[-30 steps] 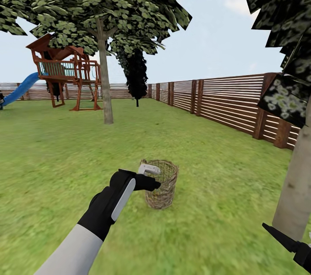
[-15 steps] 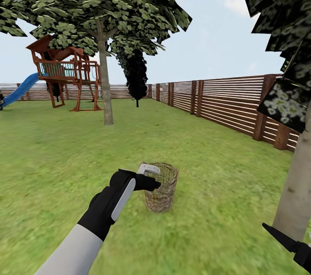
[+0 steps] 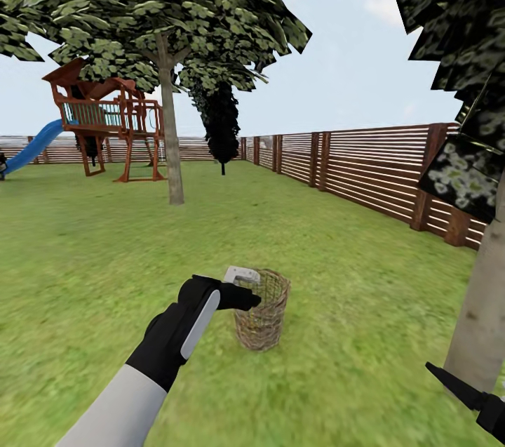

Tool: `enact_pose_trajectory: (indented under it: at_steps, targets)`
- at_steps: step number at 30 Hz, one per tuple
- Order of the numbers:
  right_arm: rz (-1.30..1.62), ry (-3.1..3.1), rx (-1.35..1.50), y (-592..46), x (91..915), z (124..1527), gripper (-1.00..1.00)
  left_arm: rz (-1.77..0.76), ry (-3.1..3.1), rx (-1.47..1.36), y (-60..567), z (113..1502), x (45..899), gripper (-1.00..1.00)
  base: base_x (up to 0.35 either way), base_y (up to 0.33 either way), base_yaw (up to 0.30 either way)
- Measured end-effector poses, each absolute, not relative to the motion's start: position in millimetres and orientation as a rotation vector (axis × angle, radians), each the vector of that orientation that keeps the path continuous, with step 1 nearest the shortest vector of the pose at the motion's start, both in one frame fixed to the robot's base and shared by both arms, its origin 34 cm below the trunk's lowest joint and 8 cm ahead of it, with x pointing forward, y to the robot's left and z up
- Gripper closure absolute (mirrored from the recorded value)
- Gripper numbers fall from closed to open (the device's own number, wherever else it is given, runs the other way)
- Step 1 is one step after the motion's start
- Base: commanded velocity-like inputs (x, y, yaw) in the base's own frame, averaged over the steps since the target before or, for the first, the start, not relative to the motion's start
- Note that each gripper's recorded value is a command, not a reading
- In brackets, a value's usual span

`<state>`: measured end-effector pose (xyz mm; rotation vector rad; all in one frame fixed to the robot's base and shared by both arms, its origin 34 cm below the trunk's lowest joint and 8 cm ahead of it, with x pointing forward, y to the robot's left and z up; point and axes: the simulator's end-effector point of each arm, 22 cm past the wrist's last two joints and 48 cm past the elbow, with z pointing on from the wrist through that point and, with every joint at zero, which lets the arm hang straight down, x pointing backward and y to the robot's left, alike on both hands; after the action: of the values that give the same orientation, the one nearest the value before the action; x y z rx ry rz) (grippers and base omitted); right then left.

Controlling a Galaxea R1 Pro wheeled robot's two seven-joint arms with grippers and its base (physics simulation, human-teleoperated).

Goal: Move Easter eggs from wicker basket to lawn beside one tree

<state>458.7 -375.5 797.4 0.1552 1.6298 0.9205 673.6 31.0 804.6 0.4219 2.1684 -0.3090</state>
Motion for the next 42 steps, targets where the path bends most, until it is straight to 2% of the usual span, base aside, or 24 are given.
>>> enact_pose_trajectory:
  at_steps: [8, 30, 42]
  targets:
    - [0.922, 1.629, 0.155, -375.2, 461.7, 814.1, -1.0, -0.308, 2.168, 0.422, 31.1, 821.7, 676.5, -1.0, 0.0, 0.0, 0.081]
    - [0.921, 1.615, 0.147, -375.1, 463.5, 844.1, -1.0, -0.309, 2.15, 0.425, 30.0, 855.7, 677.8, -1.0, 0.001, 0.0, 0.213]
    - [0.92, 1.607, 0.144, -375.4, 462.1, 846.8, -1.0, -0.306, 2.144, 0.425, 30.3, 859.4, 676.7, -1.0, 0.229, 0.074, 0.144]
